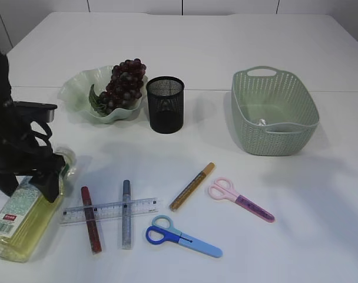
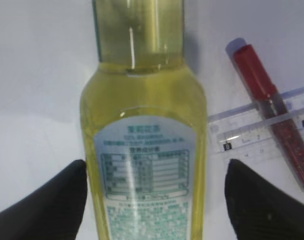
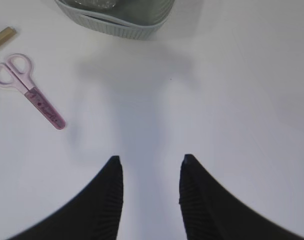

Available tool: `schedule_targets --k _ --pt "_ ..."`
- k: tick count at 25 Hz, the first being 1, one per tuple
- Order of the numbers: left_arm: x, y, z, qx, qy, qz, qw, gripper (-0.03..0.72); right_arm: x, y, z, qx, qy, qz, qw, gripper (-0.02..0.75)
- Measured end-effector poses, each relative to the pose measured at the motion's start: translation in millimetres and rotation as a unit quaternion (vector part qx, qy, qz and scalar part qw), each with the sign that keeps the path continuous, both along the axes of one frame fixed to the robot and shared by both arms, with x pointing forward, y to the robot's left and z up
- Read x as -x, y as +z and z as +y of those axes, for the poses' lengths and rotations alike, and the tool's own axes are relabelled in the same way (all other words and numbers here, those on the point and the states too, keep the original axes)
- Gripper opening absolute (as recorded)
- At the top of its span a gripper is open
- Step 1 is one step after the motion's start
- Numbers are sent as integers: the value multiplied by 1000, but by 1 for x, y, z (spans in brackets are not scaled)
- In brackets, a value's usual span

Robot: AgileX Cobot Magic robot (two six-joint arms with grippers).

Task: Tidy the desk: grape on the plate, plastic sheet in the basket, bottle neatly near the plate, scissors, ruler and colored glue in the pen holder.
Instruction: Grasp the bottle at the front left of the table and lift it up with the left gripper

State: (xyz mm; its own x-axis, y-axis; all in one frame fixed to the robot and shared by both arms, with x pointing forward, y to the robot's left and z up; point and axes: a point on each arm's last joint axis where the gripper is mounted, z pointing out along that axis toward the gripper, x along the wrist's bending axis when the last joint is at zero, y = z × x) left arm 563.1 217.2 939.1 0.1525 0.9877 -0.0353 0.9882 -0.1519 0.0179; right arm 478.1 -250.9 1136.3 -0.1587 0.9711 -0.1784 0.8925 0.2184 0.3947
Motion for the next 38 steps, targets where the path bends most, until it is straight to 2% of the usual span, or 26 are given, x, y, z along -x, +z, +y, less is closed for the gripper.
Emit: schedule_targets --k 10,15,20,25,28,38 --pt "-3 -28 2 -26 -12 37 999 600 0 0 0 0 1 0 1000 314" --pt "-4 -37 2 -29 -9 49 998 589 0 0 0 0 1 0 1000 314" --pt "-4 -40 2 -30 -7 52 998 576 0 0 0 0 1 0 1000 314" --pt "-5 -38 2 -30 -7 52 998 465 0 0 0 0 1 0 1000 314" --pt "-5 -38 2 -31 -7 54 998 436 0 0 0 0 1 0 1000 314" --pt "-6 -38 2 -30 -7 50 998 430 0 0 0 1 2 0 1000 314"
